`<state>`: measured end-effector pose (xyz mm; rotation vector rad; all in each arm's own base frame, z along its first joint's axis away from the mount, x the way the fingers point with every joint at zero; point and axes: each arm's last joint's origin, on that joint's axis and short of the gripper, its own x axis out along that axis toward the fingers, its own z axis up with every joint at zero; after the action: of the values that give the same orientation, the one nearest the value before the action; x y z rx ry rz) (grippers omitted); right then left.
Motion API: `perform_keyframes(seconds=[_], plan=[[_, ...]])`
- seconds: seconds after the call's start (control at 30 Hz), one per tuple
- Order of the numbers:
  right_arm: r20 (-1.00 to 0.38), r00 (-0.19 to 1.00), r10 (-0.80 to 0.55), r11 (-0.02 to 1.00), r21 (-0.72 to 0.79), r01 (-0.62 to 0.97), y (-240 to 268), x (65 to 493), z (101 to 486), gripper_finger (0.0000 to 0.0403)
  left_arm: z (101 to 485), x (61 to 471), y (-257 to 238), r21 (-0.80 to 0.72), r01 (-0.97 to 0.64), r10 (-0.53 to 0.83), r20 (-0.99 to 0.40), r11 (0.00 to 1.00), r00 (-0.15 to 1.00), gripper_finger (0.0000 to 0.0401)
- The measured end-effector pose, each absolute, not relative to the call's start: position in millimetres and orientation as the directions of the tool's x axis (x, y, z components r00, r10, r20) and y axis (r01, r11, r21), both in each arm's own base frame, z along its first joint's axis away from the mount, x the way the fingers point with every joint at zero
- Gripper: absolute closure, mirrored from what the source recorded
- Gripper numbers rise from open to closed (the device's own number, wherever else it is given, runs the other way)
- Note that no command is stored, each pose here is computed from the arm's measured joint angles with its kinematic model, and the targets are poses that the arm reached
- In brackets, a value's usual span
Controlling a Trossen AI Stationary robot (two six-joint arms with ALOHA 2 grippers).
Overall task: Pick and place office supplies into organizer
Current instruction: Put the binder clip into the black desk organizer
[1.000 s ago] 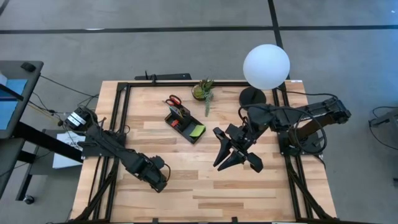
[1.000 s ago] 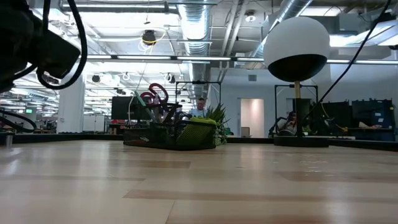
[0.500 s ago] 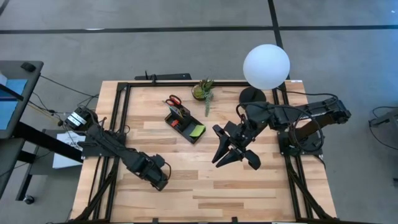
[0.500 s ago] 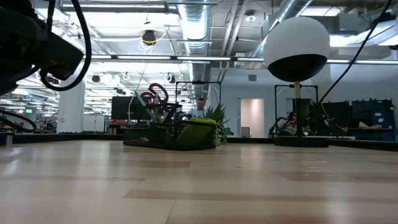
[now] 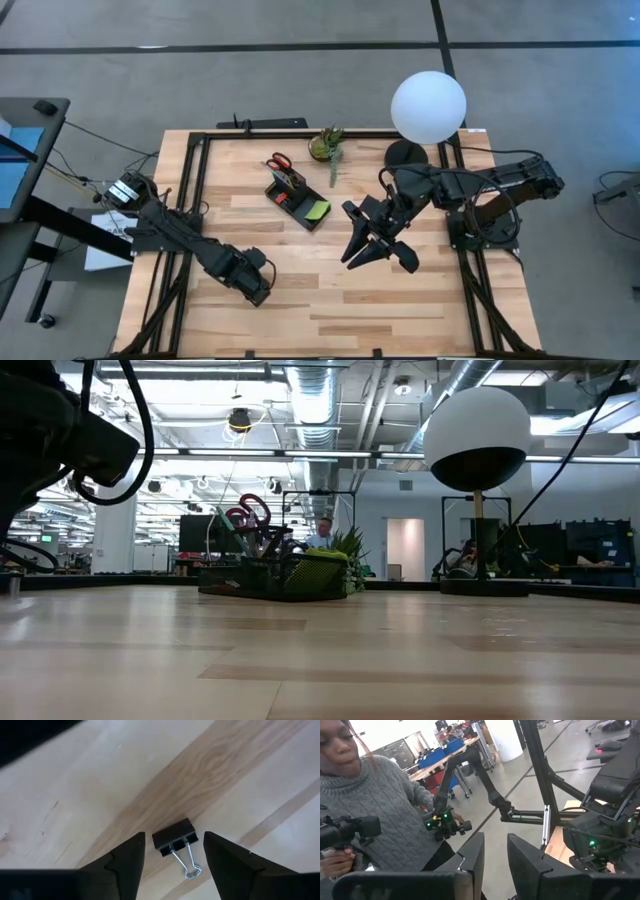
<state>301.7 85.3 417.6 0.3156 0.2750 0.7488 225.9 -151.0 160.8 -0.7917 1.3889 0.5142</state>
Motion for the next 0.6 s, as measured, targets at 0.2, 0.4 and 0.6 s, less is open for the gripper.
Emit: perform_keyframes(seconds=[0.2,0.4,0.6], plan=[[-0.132,0.699,0.703,0.688,0.375,-0.621,85.9,301.5,417.6,0.0327,160.7,224.8,-152.3,-0.189,-0.756,-0.147,-0.981,0.627,0.123,0.0183],[-0.132,0.699,0.703,0.688,0.376,-0.621,85.9,301.5,417.5,0.0327,160.8,223.4,-155.3,-0.192,-0.777,-0.147,-0.981,0.600,0.129,0.0191],[-0.133,0.699,0.703,0.688,0.376,-0.621,85.9,301.5,417.4,0.0327,160.8,224.2,-155.9,-0.201,-0.782,-0.153,-0.979,0.590,0.136,0.0195]])
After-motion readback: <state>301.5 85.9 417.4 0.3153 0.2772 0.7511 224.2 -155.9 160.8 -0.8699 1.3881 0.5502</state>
